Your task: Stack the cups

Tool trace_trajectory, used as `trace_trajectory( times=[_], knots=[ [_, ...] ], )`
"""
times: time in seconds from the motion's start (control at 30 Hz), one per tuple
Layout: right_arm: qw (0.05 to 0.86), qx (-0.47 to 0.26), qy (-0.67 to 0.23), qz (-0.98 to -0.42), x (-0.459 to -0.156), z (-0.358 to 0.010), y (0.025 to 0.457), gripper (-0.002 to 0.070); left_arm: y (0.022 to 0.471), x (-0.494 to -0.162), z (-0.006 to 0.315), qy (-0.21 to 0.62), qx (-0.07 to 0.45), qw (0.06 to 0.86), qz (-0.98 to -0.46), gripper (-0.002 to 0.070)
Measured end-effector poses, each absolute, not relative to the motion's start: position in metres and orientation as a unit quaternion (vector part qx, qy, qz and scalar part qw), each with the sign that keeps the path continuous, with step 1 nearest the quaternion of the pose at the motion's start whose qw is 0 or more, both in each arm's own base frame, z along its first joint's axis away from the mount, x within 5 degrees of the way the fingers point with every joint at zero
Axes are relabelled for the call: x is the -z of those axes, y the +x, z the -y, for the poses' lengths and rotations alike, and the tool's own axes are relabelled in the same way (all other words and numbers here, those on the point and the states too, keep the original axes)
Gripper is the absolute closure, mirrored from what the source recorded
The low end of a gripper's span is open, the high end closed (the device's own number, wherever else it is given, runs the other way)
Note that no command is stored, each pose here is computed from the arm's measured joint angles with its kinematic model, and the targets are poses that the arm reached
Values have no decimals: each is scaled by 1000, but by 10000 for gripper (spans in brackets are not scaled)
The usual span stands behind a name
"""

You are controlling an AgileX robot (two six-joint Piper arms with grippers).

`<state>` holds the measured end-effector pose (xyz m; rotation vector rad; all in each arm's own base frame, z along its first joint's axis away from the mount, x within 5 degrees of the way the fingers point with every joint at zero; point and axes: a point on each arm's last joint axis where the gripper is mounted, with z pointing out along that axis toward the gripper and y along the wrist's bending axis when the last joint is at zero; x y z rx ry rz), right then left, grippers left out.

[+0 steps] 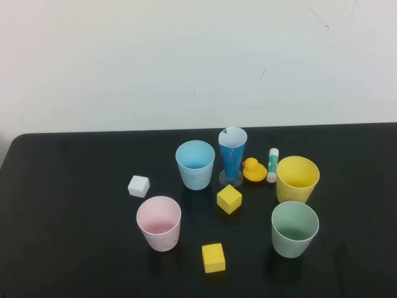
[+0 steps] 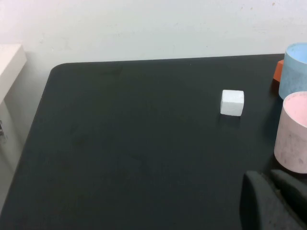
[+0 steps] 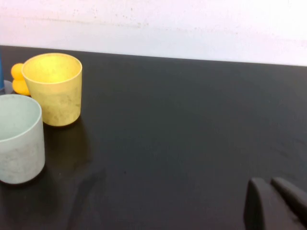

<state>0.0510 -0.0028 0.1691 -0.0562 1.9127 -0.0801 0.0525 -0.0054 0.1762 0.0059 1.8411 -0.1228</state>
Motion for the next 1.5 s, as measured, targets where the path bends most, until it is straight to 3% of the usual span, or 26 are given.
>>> trace_trajectory(
  times=[1.27, 1.4, 1.5],
  knots=[
    [575, 37, -28, -817, -169, 3, 51, 676, 53, -176, 5, 2, 54, 605, -795, 676],
    [581, 37, -29, -813, -170, 3, 51, 676, 54, -182, 5, 1, 55, 632, -773, 676],
    [612, 37, -31, -789, -175, 2, 54, 676, 56, -198, 5, -1, 57, 697, -715, 676]
  ],
)
